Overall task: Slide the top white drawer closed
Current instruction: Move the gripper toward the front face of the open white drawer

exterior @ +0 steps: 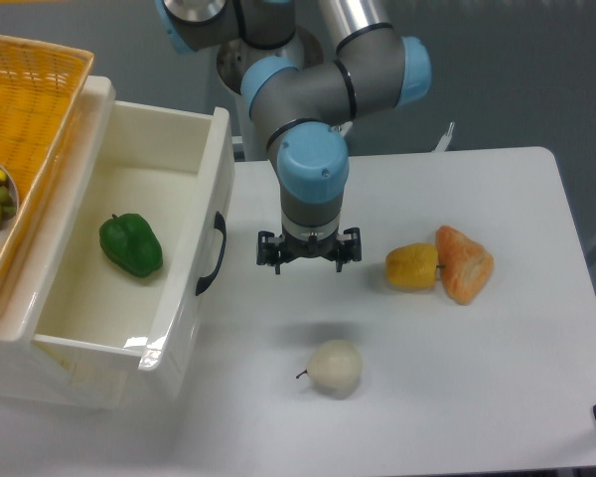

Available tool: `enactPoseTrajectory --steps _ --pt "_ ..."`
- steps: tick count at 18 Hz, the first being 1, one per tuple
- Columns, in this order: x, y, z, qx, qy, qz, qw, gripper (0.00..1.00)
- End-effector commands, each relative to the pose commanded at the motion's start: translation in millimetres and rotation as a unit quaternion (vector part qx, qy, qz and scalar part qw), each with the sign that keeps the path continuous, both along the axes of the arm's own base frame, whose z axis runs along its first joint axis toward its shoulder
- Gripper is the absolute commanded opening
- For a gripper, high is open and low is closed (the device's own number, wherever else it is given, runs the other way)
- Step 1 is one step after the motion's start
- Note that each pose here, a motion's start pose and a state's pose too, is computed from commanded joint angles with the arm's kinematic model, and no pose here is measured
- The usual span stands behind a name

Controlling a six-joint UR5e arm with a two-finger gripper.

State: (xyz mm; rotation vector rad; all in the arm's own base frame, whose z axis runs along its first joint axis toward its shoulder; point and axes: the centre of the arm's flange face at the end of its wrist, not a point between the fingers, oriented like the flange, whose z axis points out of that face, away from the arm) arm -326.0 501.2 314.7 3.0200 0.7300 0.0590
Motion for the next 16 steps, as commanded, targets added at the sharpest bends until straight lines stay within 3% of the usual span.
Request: enactPoseTrajectory --steps 16 --pt "22 17 -2 0.010 -0.008 -0.020 0.9997 1.00"
